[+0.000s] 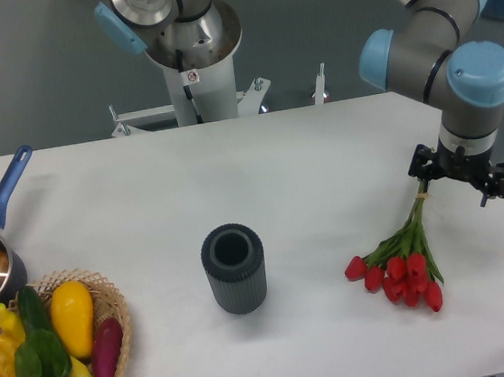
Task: Place the flowers on the table
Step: 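Open the gripper to release the tulip stems and lift it away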
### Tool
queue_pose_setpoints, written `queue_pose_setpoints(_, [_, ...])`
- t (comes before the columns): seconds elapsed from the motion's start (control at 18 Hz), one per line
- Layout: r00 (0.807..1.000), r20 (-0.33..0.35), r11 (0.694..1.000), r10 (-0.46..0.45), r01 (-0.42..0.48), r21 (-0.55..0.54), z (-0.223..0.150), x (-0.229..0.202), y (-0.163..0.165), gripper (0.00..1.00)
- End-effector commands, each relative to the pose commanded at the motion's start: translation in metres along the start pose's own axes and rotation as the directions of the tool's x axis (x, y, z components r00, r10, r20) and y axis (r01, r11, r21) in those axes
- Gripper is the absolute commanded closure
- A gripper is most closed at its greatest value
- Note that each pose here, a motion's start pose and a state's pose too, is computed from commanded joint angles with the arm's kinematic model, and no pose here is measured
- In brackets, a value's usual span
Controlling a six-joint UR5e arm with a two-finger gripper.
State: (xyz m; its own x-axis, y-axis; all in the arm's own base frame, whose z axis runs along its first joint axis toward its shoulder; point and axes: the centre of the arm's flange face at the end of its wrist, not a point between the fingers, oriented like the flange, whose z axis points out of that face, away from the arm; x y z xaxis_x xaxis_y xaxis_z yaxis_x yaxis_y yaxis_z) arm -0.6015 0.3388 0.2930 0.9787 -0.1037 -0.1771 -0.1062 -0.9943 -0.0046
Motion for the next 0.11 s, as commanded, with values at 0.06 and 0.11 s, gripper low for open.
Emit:
queue_pose_setpoints(0.06, [1.0, -0.001, 1.0, 0.002, -0.002, 0.0, 0.0006, 0.0009, -0.0009, 0.0])
queue_pose_setpoints(0.11, [1.0, -0.001, 1.0, 0.003, -0.003, 0.0, -0.0004, 0.0015, -0.0018, 0.0])
